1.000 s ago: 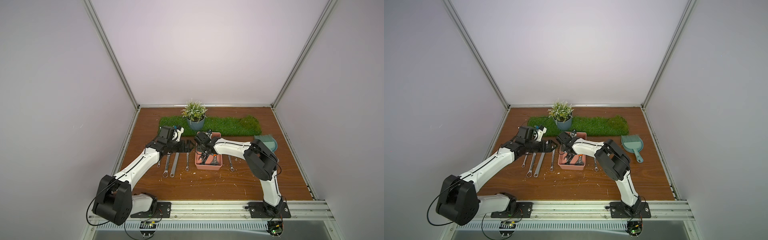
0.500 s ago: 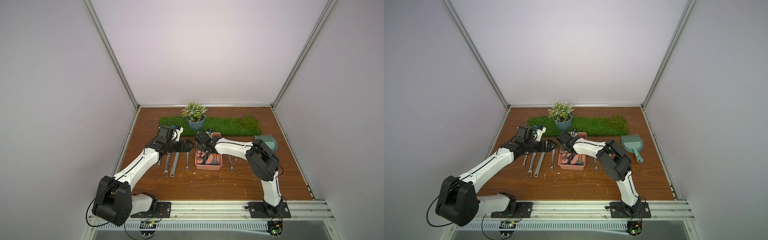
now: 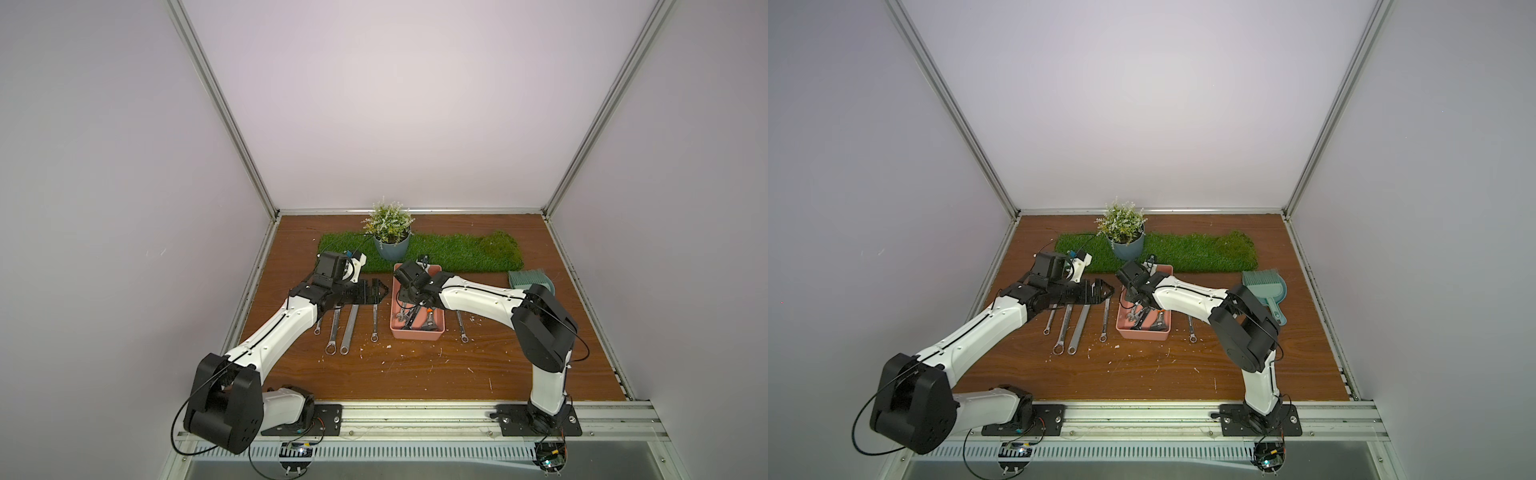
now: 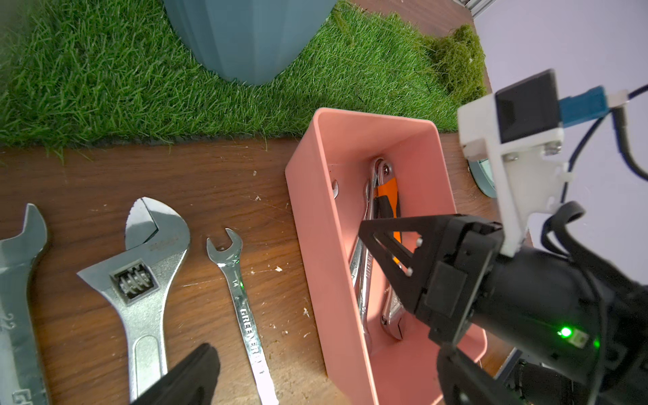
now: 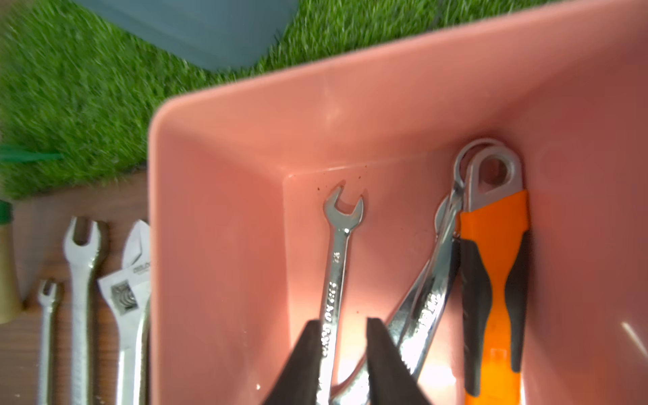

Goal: Take out the wrench from the storage box
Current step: Pick up the wrench from the storage box.

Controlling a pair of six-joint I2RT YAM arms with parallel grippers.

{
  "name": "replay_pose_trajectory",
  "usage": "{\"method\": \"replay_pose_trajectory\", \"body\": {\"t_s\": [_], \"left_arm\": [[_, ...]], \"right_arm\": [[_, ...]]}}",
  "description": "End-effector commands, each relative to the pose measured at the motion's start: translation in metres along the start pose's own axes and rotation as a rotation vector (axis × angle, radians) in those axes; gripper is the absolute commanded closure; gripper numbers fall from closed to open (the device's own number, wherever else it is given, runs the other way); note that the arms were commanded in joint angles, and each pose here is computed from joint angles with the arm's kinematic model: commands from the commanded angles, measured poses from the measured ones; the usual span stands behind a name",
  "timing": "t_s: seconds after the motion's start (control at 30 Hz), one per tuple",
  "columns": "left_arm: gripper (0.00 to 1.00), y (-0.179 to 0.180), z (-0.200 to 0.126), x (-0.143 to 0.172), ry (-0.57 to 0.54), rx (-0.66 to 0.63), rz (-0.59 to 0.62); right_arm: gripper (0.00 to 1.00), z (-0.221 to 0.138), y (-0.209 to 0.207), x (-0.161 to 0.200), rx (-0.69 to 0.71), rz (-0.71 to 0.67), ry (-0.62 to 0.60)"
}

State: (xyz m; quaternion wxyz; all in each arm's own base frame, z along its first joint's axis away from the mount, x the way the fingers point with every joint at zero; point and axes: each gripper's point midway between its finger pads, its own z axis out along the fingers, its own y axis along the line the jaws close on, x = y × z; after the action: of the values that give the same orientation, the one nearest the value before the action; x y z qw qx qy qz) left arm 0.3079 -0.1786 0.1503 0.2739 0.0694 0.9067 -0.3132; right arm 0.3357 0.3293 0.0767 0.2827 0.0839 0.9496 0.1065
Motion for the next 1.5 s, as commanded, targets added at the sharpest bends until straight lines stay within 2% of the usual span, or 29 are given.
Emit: {"method": "replay_pose_trajectory", "body": {"t_s": [0.0,0.07,0.37,0.63,0.77,0.87,1.13,1.47], "left_arm": [[0.00,0.000,-0.005,0.000,-0.006,0.001,0.007],[0.00,0.000,-0.006,0.001,-0.007,-0.002,0.010],[0.00,0.000,-0.005,0.000,-0.006,0.002,0.010],[0.00,0.000,-0.005,0.000,-0.001,0.001,0.014],[0.00,-0.003,-0.008,-0.001,-0.012,0.007,0.016],[0.00,-0.002,-0.009,0.001,-0.018,0.005,0.009],[0.00,-0.002,-0.008,0.000,-0.024,0.010,0.009],[0.00,0.003,-0.012,0.001,-0.023,0.005,0.003]], "right_arm": [[0.66,0.004,0.003,0.014,0.005,-0.017,0.045],[0.63,0.009,0.002,0.017,0.016,-0.019,0.060],[0.61,0.030,0.006,0.029,0.050,-0.053,0.103],[0.62,0.045,-0.028,0.063,0.179,-0.095,0.217],[0.66,0.045,-0.043,0.082,0.220,-0.170,0.301],[0.69,0.034,-0.052,0.079,0.254,-0.215,0.315],[0.69,0.017,-0.064,0.075,0.303,-0.299,0.348],[0.72,0.050,-0.050,0.087,0.258,-0.248,0.408]]}}
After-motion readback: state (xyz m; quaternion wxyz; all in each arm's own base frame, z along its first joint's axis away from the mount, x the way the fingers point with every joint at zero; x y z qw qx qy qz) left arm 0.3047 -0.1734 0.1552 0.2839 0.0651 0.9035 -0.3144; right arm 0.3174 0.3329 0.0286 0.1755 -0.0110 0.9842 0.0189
